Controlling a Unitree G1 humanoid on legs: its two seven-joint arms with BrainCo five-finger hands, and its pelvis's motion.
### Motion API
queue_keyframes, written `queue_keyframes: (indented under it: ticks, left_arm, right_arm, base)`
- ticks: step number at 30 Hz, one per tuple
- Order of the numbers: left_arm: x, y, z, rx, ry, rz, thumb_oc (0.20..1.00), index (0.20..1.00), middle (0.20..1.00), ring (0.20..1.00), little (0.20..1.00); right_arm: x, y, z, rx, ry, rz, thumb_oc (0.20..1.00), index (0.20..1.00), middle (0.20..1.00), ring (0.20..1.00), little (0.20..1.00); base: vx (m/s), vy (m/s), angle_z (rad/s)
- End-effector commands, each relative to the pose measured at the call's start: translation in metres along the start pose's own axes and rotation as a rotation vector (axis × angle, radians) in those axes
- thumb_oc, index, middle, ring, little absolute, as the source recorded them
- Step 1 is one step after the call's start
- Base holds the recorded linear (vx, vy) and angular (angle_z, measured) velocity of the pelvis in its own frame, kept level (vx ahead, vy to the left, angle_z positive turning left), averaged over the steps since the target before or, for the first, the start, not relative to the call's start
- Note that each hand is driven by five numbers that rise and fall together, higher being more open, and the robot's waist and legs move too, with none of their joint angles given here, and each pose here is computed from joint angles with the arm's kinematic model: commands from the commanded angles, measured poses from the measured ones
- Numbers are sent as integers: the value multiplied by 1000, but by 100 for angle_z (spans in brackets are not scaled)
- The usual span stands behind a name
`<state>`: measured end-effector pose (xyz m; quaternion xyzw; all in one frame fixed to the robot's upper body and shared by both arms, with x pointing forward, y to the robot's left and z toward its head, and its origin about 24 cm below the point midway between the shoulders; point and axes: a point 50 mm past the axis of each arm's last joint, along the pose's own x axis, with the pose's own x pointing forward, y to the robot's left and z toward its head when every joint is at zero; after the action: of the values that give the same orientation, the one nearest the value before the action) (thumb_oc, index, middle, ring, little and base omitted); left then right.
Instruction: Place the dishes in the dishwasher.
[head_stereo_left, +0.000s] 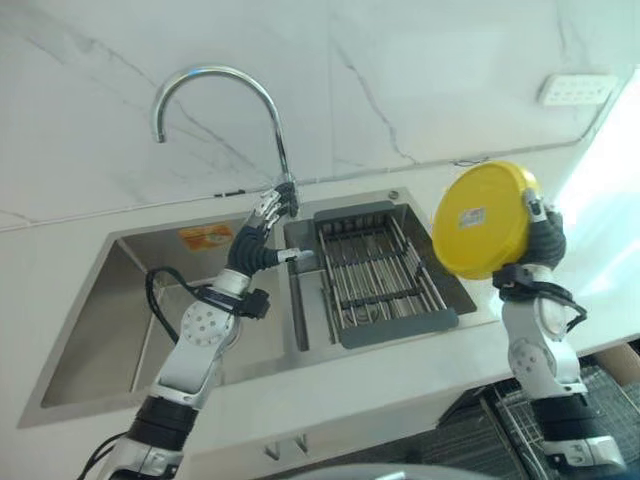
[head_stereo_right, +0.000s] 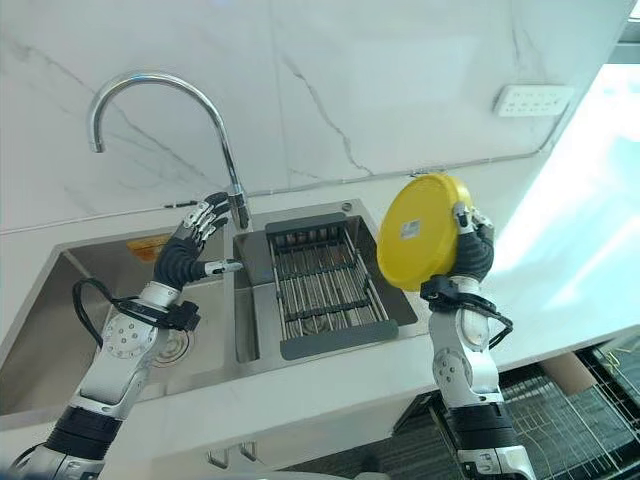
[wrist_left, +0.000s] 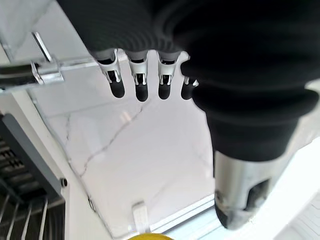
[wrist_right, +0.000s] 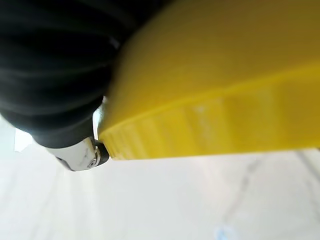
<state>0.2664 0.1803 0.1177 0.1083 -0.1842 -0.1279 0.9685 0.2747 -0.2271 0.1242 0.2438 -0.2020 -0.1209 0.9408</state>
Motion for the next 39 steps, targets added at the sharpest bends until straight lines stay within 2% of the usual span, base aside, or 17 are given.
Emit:
queue_keyframes:
  ticks: [1,8,14,22,29,37,39]
  left_arm:
    - [16,4,26,61,-139,-31,1000,1000,1000,1000,1000]
    - [15,-3,24,56,-129,-86,1000,1000,1000,1000,1000]
    - [10,14,27,117,-134,-30,1000,1000,1000,1000,1000]
    - [18,16,29,170,-143,3,1000,1000,1000,1000,1000]
    - [8,22,27,173,-134,53,1000,1000,1000,1000,1000]
    - [-1,20,15,128,-107,105,1000,1000,1000,1000,1000]
    - [3,15,15,110,-112,68,1000,1000,1000,1000,1000]
  right_arm:
    - [8,17,46,92,-249,84,200,200,200,200,200]
    - [-2,5,51,107,-286,33,200,200,200,200,200]
    - [-3,1,54,182,-298,77,200,200,200,200,200]
    - [-1,14,47,234,-298,121,200,200,200,200,200]
    - [12,27,59,253,-298,178,200,200,200,200,200]
    - [17,41,46,221,-221,227,200,200,200,200,200]
    - [12,36,45,200,-226,214,200,200,200,200,200]
  base:
    - [-95,140,-17]
    - [-48,52,-14]
    - [-185,-32,-86]
    - [-200,-345,-113]
    - [-68,-291,-39]
    - [-7,-151,-27]
    - [50,57,-37]
